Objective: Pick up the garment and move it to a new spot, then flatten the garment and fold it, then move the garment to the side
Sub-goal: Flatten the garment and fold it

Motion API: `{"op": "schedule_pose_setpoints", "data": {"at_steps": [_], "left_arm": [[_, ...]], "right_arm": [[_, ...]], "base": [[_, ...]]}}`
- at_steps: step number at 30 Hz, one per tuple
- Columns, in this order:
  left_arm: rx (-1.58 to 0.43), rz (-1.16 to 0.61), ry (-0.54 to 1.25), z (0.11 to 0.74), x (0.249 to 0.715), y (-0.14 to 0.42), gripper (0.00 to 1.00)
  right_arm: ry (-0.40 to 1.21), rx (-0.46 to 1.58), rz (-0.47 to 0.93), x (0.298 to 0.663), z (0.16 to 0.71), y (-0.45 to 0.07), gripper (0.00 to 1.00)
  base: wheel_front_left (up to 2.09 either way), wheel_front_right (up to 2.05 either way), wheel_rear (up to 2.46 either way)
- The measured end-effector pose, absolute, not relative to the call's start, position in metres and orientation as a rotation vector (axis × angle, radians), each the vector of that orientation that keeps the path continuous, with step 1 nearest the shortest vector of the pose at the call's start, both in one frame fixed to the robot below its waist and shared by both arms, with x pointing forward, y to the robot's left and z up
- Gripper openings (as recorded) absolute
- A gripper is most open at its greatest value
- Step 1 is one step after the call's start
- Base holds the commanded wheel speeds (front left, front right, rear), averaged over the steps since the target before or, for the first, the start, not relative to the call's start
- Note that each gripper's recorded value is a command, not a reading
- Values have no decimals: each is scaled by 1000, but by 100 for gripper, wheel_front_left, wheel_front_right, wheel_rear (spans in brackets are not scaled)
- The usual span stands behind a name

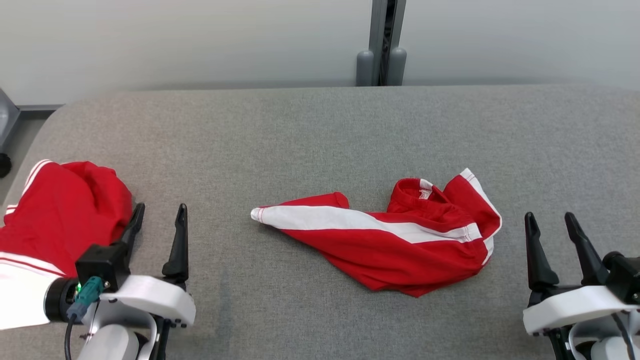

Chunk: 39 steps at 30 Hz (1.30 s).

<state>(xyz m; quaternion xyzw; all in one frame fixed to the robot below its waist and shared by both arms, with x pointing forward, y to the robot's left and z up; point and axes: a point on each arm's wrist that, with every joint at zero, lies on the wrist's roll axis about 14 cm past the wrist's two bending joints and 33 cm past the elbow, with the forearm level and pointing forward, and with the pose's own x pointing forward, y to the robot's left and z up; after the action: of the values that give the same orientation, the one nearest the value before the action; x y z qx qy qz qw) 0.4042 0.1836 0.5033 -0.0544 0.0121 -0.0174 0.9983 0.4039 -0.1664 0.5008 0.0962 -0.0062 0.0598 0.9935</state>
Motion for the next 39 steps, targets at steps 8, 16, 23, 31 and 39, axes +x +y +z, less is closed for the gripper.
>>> {"op": "schedule_pose_setpoints", "data": {"at_steps": [8,16,23,31,39], "left_arm": [[-108,-30,53,499,379,184,100],[-99,-35,79,497,371,184,100],[-115,-72,125,490,373,174,100],[-144,-200,211,484,386,143,100],[-194,-372,393,458,407,100,100]], "right_arm": [[40,187,137,381,493,-159,100],[58,198,146,370,492,-154,100],[79,205,161,370,490,-149,100],[131,200,200,376,481,-143,100],[213,162,287,397,466,-127,100]], "base": [[0,0,0],[0,0,0],[0,0,0],[0,0,0],[0,0,0]]}}
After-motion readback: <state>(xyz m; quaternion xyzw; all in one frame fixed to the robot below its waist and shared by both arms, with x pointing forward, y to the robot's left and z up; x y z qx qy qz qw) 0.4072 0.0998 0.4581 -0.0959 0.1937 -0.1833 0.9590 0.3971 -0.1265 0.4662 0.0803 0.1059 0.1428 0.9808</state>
